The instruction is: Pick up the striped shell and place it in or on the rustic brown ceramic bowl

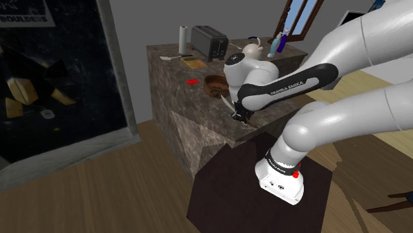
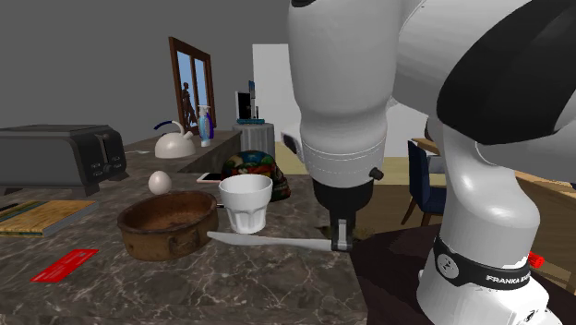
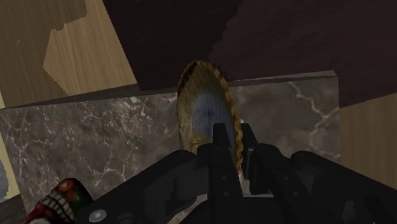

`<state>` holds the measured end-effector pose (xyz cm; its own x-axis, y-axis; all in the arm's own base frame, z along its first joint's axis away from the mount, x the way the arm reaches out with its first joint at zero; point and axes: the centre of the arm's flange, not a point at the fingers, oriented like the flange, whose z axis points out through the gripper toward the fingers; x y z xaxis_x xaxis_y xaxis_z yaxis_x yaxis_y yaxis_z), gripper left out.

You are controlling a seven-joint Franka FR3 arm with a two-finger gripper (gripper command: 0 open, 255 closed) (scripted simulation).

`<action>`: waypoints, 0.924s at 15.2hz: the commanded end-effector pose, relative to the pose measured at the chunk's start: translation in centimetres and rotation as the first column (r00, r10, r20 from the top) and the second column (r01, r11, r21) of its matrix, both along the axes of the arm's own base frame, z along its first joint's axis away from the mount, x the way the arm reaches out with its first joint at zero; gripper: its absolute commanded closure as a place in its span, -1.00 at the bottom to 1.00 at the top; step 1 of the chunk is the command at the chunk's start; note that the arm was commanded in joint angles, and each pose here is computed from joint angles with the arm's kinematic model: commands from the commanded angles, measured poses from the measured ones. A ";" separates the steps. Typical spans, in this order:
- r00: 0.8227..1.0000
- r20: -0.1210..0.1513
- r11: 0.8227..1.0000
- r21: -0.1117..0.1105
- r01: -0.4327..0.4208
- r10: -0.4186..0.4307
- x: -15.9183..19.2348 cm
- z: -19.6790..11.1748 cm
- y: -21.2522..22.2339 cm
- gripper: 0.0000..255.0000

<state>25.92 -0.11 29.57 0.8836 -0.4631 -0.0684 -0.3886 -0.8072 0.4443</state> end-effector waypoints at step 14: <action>1.000 -0.001 1.000 0.000 0.000 0.000 0.0 8.1 0.0 1.00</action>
<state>25.99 -0.12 37.08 0.8837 -0.4629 -0.0687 -0.3884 -0.8074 0.4442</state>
